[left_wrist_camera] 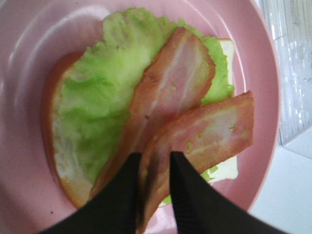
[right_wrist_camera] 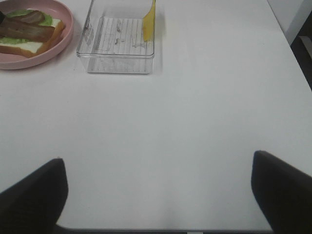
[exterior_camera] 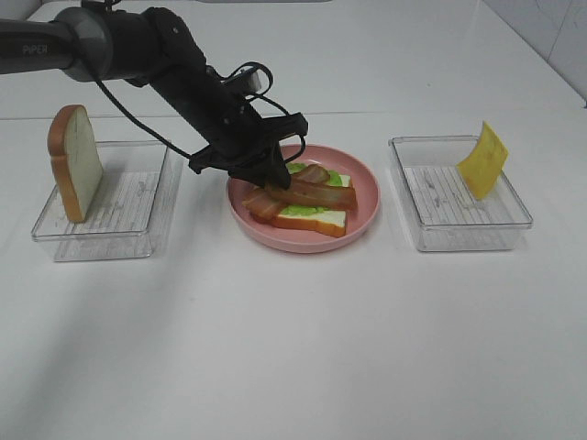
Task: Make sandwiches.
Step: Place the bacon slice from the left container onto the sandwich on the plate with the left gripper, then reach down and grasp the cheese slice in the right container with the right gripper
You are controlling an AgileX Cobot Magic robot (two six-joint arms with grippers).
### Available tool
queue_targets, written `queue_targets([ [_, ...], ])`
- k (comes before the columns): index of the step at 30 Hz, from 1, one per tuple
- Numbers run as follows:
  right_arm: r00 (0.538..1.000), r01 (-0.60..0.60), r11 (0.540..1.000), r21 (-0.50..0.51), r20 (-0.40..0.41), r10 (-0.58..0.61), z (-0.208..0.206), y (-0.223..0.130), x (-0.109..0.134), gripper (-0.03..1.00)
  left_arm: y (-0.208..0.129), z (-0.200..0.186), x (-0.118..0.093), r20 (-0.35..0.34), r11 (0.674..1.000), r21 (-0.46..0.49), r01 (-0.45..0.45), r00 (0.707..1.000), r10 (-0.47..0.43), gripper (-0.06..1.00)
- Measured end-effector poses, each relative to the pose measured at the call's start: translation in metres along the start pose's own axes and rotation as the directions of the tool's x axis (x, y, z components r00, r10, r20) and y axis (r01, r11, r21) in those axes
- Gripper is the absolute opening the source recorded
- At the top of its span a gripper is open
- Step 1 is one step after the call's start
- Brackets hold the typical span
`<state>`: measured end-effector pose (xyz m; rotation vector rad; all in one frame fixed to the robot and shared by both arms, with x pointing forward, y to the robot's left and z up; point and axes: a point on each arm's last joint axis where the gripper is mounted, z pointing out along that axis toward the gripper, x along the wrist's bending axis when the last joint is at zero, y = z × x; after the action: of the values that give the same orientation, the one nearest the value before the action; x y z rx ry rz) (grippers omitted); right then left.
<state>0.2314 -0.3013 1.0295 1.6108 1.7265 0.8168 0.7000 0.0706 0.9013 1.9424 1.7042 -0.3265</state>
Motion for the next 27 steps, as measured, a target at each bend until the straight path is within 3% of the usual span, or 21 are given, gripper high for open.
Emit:
queue_targets([
  [1, 1.0, 0.0, 1.0, 0.0, 0.0, 0.0, 0.0, 0.0, 0.0, 0.99, 0.0, 0.0, 0.0, 0.0, 1.0, 0.0, 0.0, 1.0, 0.0, 0.27],
  [2, 1.0, 0.0, 1.0, 0.0, 0.0, 0.0, 0.0, 0.0, 0.0, 0.99, 0.001, -0.002, 0.0, -0.009, 1.0, 0.0, -0.006, 1.0, 0.006, 0.38],
  [3, 1.0, 0.0, 1.0, 0.0, 0.0, 0.0, 0.0, 0.0, 0.0, 0.99, 0.004, -0.007, -0.003, -0.022, 1.0, 0.008, -0.027, 0.999, 0.027, 0.6],
  [4, 1.0, 0.0, 1.0, 0.0, 0.0, 0.0, 0.0, 0.0, 0.0, 0.99, 0.004, -0.007, -0.003, -0.022, 1.0, 0.008, -0.027, 0.999, 0.027, 0.6],
  [5, 1.0, 0.0, 1.0, 0.0, 0.0, 0.0, 0.0, 0.0, 0.0, 0.99, 0.008, -0.014, -0.008, -0.024, 0.999, 0.013, -0.052, 0.998, 0.052, 0.8],
  [6, 1.0, 0.0, 1.0, 0.0, 0.0, 0.0, 0.0, 0.0, 0.0, 0.99, 0.008, -0.014, -0.008, -0.024, 0.999, 0.013, -0.052, 0.998, 0.052, 0.8],
  [7, 1.0, 0.0, 1.0, 0.0, 0.0, 0.0, 0.0, 0.0, 0.0, 0.99, 0.013, -0.024, -0.015, -0.024, 0.997, 0.018, -0.072, 0.997, 0.072, 0.92],
  [8, 1.0, 0.0, 1.0, 0.0, 0.0, 0.0, 0.0, 0.0, 0.0, 0.99, 0.016, -0.03, -0.019, -0.028, 0.996, 0.022, -0.083, 0.996, 0.083, 0.95],
  [11, 1.0, 0.0, 1.0, 0.0, 0.0, 0.0, 0.0, 0.0, 0.0, 0.99, 0.02, -0.045, -0.026, -0.052, 0.994, 0.041, -0.098, 0.994, 0.1, 0.98],
  [15, 1.0, 0.0, 1.0, 0.0, 0.0, 0.0, 0.0, 0.0, 0.0, 0.99, 0.036, -0.084, -0.044, -0.147, 0.987, -0.045, -0.156, 0.978, 0.148, 0.99],
  [19, 1.0, 0.0, 1.0, 0.0, 0.0, 0.0, 0.0, 0.0, 0.0, 0.99, 0.038, -0.108, -0.054, -0.18, 0.98, -0.092, -0.175, 0.971, 0.156, 0.99],
  [21, 1.0, -0.001, 1.0, 0.0, -0.002, 0.001, 0.0, 0.0, 0.0, 0.99, 0.034, -0.138, -0.066, -0.206, 0.97, -0.132, -0.203, 0.963, 0.174, 0.99],
  [26, 1.0, -0.001, 1.0, 0.0, -0.002, 0.001, 0.0, 0.0, 0.0, 0.99, 0.021, -0.161, -0.07, -0.236, 0.97, -0.125, -0.21, 0.956, 0.177, 0.99],
  [27, 1.0, -0.001, 1.0, 0.0, -0.002, 0.001, 0.0, 0.0, 0.0, 0.99, 0.006, -0.17, -0.065, -0.274, 0.974, -0.088, -0.209, 0.945, 0.178, 0.99],
])
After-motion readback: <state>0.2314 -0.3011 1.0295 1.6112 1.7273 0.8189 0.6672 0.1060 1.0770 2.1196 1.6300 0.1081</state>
